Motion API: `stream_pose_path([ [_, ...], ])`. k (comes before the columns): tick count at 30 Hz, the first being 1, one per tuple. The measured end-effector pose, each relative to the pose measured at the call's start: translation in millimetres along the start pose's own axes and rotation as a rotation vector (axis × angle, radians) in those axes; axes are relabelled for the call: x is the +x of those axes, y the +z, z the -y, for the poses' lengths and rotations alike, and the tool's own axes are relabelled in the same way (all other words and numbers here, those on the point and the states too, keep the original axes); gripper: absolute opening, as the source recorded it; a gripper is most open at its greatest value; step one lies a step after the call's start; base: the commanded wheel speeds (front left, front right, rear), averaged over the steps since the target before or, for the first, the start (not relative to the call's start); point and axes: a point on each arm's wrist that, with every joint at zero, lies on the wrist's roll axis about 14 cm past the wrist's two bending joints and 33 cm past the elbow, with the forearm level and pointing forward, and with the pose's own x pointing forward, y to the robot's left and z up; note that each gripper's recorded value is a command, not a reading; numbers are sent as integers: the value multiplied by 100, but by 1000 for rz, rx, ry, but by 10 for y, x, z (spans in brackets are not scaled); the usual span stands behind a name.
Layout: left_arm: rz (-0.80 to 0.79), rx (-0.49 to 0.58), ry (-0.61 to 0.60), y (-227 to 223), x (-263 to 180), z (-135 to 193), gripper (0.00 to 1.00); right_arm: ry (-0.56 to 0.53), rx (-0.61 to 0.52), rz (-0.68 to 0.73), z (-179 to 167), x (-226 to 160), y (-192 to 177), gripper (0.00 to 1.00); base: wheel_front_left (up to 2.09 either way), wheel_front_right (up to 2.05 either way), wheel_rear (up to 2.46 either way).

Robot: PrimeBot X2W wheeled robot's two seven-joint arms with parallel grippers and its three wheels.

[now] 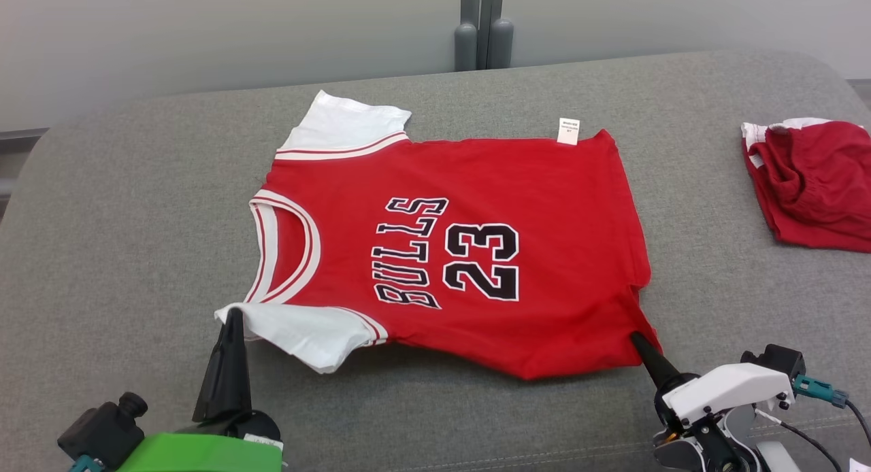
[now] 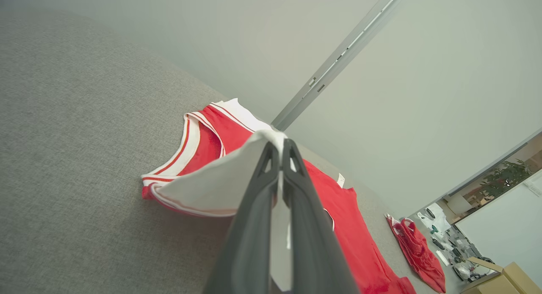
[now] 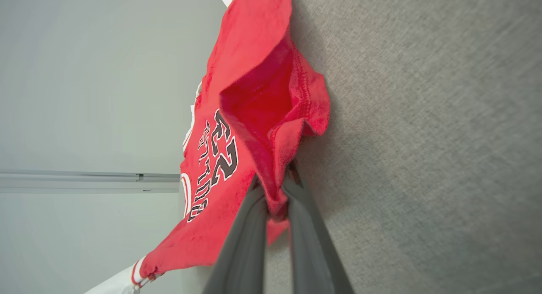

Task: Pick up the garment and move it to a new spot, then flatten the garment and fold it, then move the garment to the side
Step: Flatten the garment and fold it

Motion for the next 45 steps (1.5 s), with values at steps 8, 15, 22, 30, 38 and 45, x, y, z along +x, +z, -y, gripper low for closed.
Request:
stream_pose_path([
  [8,8,6,-55,31,210,124,0,81,117,25,-234,61,127,0,0,0,0],
  [15,22,-2,-72,78,511,121,0,119,181,66,-373,227,343,0,0,0,0],
  [22,-23,-69,-53,-41,871,44,0,53,191,85,-277,539,480,0,0,0,0],
  [30,-102,-89,-13,-297,1258,-114,0,-34,185,39,-190,932,491,0,0,0,0],
  [38,-163,-53,22,-554,1450,-285,0,-90,118,27,-165,1165,547,7,0,0,0],
  [45,-210,4,38,-683,1539,-370,1,-91,-1,30,-259,1272,579,100,0,0,0],
])
